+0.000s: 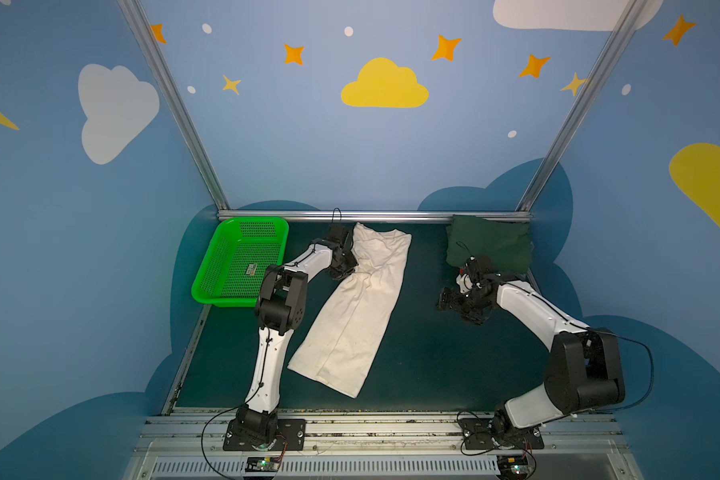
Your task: Fold and stack the t-shirts
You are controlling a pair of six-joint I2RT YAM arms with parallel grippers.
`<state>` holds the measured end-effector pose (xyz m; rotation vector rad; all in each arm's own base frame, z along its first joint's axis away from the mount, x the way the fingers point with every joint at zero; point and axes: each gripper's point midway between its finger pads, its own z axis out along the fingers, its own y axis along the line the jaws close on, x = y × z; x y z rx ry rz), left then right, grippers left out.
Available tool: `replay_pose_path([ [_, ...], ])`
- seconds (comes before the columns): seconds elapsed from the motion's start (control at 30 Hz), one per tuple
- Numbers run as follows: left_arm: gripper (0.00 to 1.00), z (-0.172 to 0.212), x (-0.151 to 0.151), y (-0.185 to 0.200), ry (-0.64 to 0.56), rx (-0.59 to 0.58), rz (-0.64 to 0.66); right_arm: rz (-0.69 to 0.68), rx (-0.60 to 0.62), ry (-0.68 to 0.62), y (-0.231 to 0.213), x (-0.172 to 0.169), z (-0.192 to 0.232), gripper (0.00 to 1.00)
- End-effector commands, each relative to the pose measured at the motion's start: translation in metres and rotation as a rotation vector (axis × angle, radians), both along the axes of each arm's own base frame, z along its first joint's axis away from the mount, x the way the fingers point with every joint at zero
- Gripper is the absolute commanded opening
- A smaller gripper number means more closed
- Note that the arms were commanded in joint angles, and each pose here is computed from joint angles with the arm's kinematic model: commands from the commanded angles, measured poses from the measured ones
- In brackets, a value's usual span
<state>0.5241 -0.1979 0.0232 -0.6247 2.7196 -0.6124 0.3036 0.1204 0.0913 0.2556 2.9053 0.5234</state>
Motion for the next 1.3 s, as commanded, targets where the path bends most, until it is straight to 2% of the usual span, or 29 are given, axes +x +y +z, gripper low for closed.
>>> replay_pose_path([
  [0.0,0.13,-0.01,-0.011,0.03,0.064,0.028,0.067,0.0,0.022,0.009,0.006,-0.001,0.0,0.94],
  [0.03,0.17,-0.007,-0.011,0.035,0.055,0.031,0.072,-0.002,0.027,0.011,0.007,-0.003,-0.001,0.94],
  [0.1,0.31,-0.003,-0.011,0.043,0.043,0.048,0.07,-0.006,0.03,0.014,0.008,-0.006,-0.003,0.94],
  [0.2,0.73,0.007,-0.015,0.049,0.017,0.057,0.047,-0.005,0.026,0.025,0.011,-0.013,-0.007,0.94],
  [0.23,0.84,0.012,-0.018,0.049,-0.004,0.057,0.034,-0.002,0.025,0.027,0.013,-0.016,-0.009,0.94],
  [0.3,0.98,0.021,-0.024,0.053,-0.04,0.063,0.033,-0.001,0.011,0.039,0.015,-0.024,-0.013,0.94],
  [0.53,1.0,0.052,-0.067,0.075,-0.094,0.119,0.064,0.021,0.026,0.083,0.043,-0.068,-0.024,0.93],
  [0.73,1.0,0.066,-0.143,0.11,-0.138,0.191,0.125,0.099,0.059,0.092,0.088,-0.103,-0.031,0.92],
  [0.87,1.0,0.057,-0.199,0.124,-0.122,0.197,0.142,0.172,0.067,0.086,0.128,-0.112,-0.034,0.91],
  [0.97,1.0,0.045,-0.237,0.131,-0.083,0.199,0.148,0.22,0.096,0.094,0.163,-0.117,-0.041,0.87],
  [1.13,1.0,0.033,-0.28,0.137,-0.038,0.208,0.124,0.297,0.103,0.108,0.216,-0.122,-0.057,0.79],
  [1.27,1.0,0.023,-0.296,0.139,-0.016,0.202,0.125,0.332,0.063,0.137,0.233,-0.129,-0.071,0.73],
])
